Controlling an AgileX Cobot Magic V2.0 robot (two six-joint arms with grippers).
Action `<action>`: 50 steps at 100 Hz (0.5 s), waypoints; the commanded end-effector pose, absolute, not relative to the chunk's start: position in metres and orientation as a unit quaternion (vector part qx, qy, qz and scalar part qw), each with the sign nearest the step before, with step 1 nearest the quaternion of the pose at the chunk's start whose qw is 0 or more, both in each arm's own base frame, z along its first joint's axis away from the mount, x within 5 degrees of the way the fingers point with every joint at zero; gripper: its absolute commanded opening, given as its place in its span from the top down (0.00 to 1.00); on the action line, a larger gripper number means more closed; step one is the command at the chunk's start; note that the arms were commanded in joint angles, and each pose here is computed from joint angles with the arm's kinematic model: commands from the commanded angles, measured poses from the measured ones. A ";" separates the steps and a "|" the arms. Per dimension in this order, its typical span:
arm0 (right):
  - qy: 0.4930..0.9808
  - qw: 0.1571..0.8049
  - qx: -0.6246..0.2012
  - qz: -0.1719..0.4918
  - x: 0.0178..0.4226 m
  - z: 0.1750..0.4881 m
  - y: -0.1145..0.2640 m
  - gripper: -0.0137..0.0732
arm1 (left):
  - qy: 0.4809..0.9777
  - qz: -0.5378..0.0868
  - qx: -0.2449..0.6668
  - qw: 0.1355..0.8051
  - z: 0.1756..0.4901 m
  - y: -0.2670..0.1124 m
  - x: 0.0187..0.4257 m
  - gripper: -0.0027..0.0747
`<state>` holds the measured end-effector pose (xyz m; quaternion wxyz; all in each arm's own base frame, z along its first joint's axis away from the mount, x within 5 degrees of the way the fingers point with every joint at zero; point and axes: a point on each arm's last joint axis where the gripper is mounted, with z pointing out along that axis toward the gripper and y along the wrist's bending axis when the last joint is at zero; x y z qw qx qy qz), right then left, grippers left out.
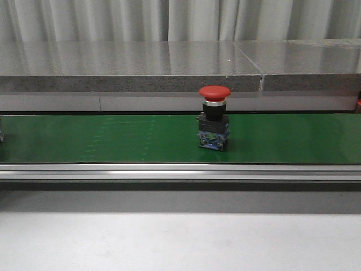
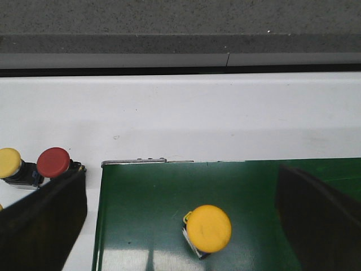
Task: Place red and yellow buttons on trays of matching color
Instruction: 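Open the left gripper to release the yellow button and lift away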
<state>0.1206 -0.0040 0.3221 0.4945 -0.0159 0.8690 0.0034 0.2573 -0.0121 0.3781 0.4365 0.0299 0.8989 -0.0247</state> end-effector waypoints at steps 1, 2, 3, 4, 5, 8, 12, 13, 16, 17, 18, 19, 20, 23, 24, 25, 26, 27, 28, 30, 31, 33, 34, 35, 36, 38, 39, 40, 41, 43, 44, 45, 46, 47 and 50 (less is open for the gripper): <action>0.844 0.536 -0.014 -0.007 0.123 0.336 -0.005 0.92 | 0.862 -0.038 0.024 0.505 0.393 -0.014 0.229 0.11; 0.844 0.536 -0.014 -0.007 0.123 0.336 -0.005 0.92 | 0.860 -0.038 0.024 0.508 0.395 -0.014 0.227 0.11; 0.844 0.536 -0.014 -0.007 0.123 0.336 -0.005 0.92 | 0.861 -0.038 0.024 0.507 0.391 -0.014 0.225 0.11; 0.844 0.536 -0.014 -0.007 0.123 0.336 -0.005 0.92 | 0.860 -0.038 0.023 0.509 0.390 -0.013 0.221 0.11; 0.844 0.536 -0.014 -0.007 0.123 0.336 -0.005 0.92 | 0.859 -0.038 0.023 0.510 0.389 -0.013 0.219 0.11; 0.844 0.536 -0.014 -0.007 0.123 0.336 -0.005 0.92 | 0.857 -0.037 0.023 0.513 0.386 -0.013 0.211 0.11; 0.844 0.536 -0.014 -0.007 0.123 0.336 -0.005 0.92 | 0.854 -0.037 0.023 0.519 0.381 -0.012 0.198 0.11; 0.844 0.536 -0.014 -0.007 0.123 0.336 -0.005 0.92 | 0.851 -0.037 0.023 0.523 0.382 -0.012 0.194 0.11; 0.844 0.536 -0.014 -0.007 0.123 0.336 -0.005 0.92 | 0.850 -0.037 0.022 0.526 0.378 -0.012 0.186 0.11; 0.844 0.536 -0.014 -0.007 0.123 0.336 -0.005 0.92 | 0.851 -0.037 0.022 0.524 0.375 -0.012 0.184 0.11; 0.844 0.536 -0.014 -0.007 0.123 0.336 -0.005 0.92 | 0.848 -0.037 0.022 0.529 0.376 -0.012 0.180 0.11; 0.844 0.536 -0.014 -0.007 0.123 0.336 -0.005 0.92 | 0.849 -0.037 0.022 0.527 0.372 -0.012 0.178 0.11; 0.844 0.536 -0.014 -0.007 0.123 0.336 -0.005 0.92 | 0.846 -0.037 0.022 0.531 0.373 -0.011 0.174 0.11; 0.844 0.536 -0.014 -0.007 0.123 0.336 -0.005 0.92 | 0.845 -0.037 0.022 0.533 0.368 -0.011 0.167 0.11; 0.844 0.536 -0.014 -0.007 0.123 0.336 -0.005 0.92 | 0.844 -0.037 0.022 0.535 0.367 -0.011 0.163 0.11; 0.844 0.536 -0.014 -0.007 0.123 0.336 -0.005 0.92 | 0.846 -0.037 0.022 0.532 0.363 -0.011 0.161 0.11; 0.844 0.536 -0.014 -0.007 0.123 0.336 -0.005 0.92 | 0.843 -0.037 0.022 0.536 0.364 -0.011 0.157 0.11; 0.844 0.536 -0.014 -0.007 0.123 0.336 -0.005 0.92 | 0.843 -0.037 0.022 0.537 0.363 -0.011 0.156 0.11; 0.844 0.536 -0.014 -0.007 0.123 0.336 -0.005 0.92 | 0.842 -0.037 0.022 0.538 0.362 -0.011 0.154 0.11; 0.844 0.536 -0.014 -0.007 0.123 0.336 -0.005 0.92 | 0.841 -0.038 0.022 0.539 0.359 -0.010 0.149 0.11; 0.844 0.536 -0.014 -0.007 0.123 0.336 -0.005 0.92 | 0.840 -0.038 0.022 0.541 0.358 -0.010 0.145 0.12; 0.844 0.536 -0.014 -0.007 0.123 0.336 -0.005 0.92 | 0.839 -0.038 0.022 0.543 0.355 -0.010 0.140 0.12; 0.844 0.536 -0.014 -0.007 0.123 0.336 -0.005 0.92 | 0.840 -0.038 0.022 0.540 0.352 -0.010 0.139 0.13; 0.844 0.536 -0.014 -0.007 0.123 0.336 -0.005 0.92 | 0.838 -0.038 0.022 0.544 0.353 -0.010 0.136 0.13; 0.844 0.536 -0.014 -0.007 0.123 0.336 -0.005 0.92 | 0.840 -0.038 0.022 0.541 0.351 -0.010 0.136 0.13; 0.844 0.536 -0.014 -0.007 0.123 0.336 -0.005 0.92 | 0.837 -0.039 0.022 0.546 0.349 -0.010 0.130 0.14; 0.844 0.536 -0.014 -0.007 0.123 0.336 -0.005 0.92 | 0.837 -0.039 0.022 0.546 0.348 -0.010 0.128 0.15; 0.844 0.536 -0.014 -0.007 0.123 0.336 -0.005 0.92 | 0.836 -0.039 0.022 0.547 0.347 -0.010 0.125 0.16; 0.844 0.536 -0.014 -0.007 0.123 0.336 -0.005 0.92 | 0.837 -0.039 0.022 0.545 0.345 -0.010 0.124 0.17; 0.844 0.536 -0.014 -0.007 0.123 0.336 -0.005 0.92 | 0.836 -0.040 0.022 0.546 0.343 -0.010 0.121 0.18; 0.844 0.536 -0.014 -0.007 0.123 0.336 -0.005 0.92 | 0.834 -0.040 0.022 0.551 0.343 -0.010 0.118 0.20; 0.844 0.536 -0.014 -0.007 0.123 0.336 -0.005 0.92 | 0.833 -0.040 0.022 0.551 0.342 -0.010 0.116 0.21; 0.844 0.536 -0.014 -0.007 0.123 0.336 -0.005 0.92 | 0.834 -0.040 0.022 0.550 0.340 -0.009 0.115 0.22; 0.844 0.536 -0.014 -0.007 0.123 0.336 -0.005 0.92 | 0.832 -0.040 0.022 0.553 0.341 -0.009 0.113 0.23; 0.844 0.536 -0.014 -0.007 0.123 0.336 -0.005 0.92 | 0.831 -0.041 0.022 0.554 0.338 -0.009 0.110 0.28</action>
